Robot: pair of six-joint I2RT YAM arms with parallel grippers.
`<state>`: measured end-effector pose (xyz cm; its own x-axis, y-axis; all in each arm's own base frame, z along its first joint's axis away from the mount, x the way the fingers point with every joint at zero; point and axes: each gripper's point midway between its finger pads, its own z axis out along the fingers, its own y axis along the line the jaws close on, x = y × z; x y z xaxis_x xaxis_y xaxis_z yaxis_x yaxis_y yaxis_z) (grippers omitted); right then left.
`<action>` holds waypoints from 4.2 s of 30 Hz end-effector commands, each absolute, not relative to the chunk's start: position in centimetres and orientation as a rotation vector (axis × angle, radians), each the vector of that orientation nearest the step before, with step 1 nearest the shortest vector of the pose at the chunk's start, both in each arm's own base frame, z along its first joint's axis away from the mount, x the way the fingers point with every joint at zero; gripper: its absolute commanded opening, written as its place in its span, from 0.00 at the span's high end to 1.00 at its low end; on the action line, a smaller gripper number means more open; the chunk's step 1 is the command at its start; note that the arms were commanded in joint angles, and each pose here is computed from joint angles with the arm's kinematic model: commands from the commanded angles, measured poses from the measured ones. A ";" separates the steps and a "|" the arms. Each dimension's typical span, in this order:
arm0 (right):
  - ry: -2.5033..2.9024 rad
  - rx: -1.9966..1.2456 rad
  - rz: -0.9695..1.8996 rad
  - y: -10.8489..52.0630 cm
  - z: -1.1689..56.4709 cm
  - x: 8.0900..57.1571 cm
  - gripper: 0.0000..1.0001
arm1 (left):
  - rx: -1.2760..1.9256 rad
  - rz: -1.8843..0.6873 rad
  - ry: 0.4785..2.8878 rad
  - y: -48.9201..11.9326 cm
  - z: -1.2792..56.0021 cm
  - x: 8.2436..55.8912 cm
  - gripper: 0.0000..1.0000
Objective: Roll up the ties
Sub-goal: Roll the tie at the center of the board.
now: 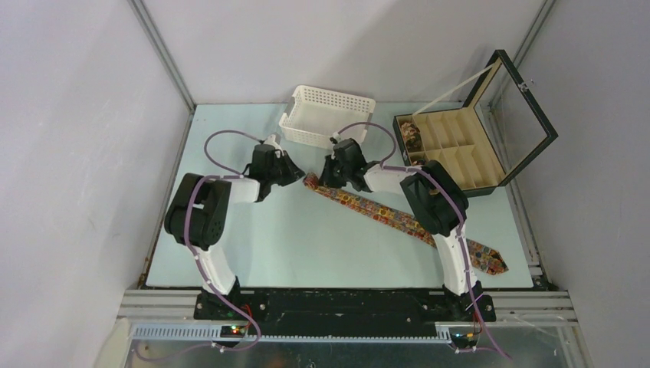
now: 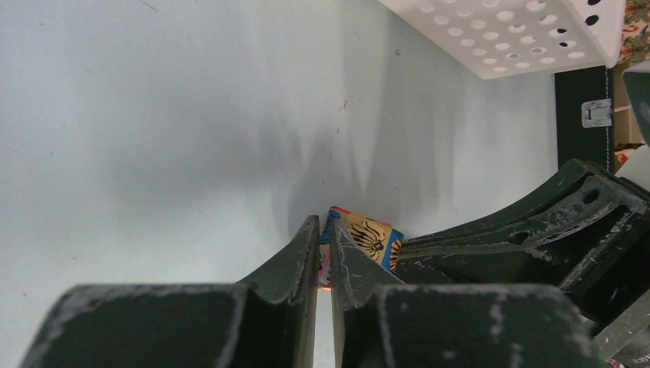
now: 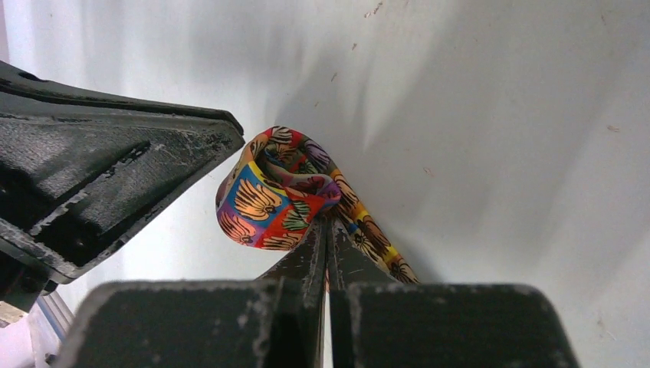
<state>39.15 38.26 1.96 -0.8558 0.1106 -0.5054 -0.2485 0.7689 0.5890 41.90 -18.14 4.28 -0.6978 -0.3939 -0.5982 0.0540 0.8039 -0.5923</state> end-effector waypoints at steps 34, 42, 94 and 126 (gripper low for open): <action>2.430 -0.121 0.975 42.1 1.7 40.6 0.99 | -0.168 -0.752 2.186 -18.3 6.1 42.0 0.88; 2.446 -0.117 0.957 41.6 1.0 40.5 0.97 | -0.153 -0.768 2.169 -18.9 7.0 41.6 0.88; 2.437 0.230 1.002 38.9 10.2 39.1 0.52 | -0.163 -0.701 2.140 -17.7 8.0 41.7 0.89; 2.553 0.293 0.828 39.9 5.0 41.0 0.48 | -0.178 -0.748 2.176 -17.6 5.5 42.6 0.91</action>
